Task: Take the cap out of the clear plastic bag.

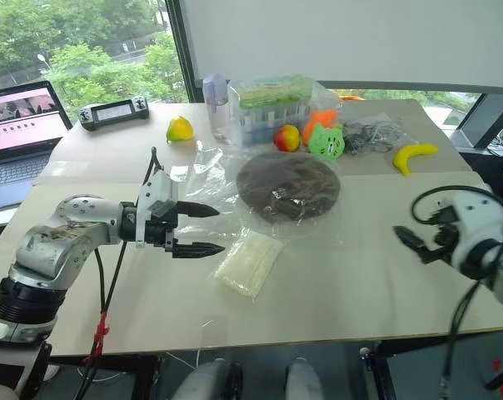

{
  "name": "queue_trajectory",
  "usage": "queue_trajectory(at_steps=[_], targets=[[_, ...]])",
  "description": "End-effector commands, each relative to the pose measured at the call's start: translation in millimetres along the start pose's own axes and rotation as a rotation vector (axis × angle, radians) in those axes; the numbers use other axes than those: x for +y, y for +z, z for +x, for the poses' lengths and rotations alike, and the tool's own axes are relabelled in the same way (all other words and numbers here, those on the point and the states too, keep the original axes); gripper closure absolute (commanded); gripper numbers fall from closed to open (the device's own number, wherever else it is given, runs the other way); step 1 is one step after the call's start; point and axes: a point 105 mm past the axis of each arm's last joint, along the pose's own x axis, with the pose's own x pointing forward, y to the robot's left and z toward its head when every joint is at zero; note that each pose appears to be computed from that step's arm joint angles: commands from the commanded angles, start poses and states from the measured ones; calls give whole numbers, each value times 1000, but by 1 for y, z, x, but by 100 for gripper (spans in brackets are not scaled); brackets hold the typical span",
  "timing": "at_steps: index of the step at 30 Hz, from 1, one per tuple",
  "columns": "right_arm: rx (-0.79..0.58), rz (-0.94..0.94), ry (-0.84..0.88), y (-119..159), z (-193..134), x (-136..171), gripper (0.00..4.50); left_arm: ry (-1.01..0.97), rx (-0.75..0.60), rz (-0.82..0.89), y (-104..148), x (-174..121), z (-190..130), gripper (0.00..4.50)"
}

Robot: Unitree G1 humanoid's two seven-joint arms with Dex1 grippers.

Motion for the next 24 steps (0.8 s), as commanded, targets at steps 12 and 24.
queue_trajectory(at_steps=[12,24], targets=[[-138,-109,490,57,68,174,7,52,60,93,-11,15,-11,0],[26,-233,491,-2,107,195,58,39,127,137,-15,9,-18,0]])
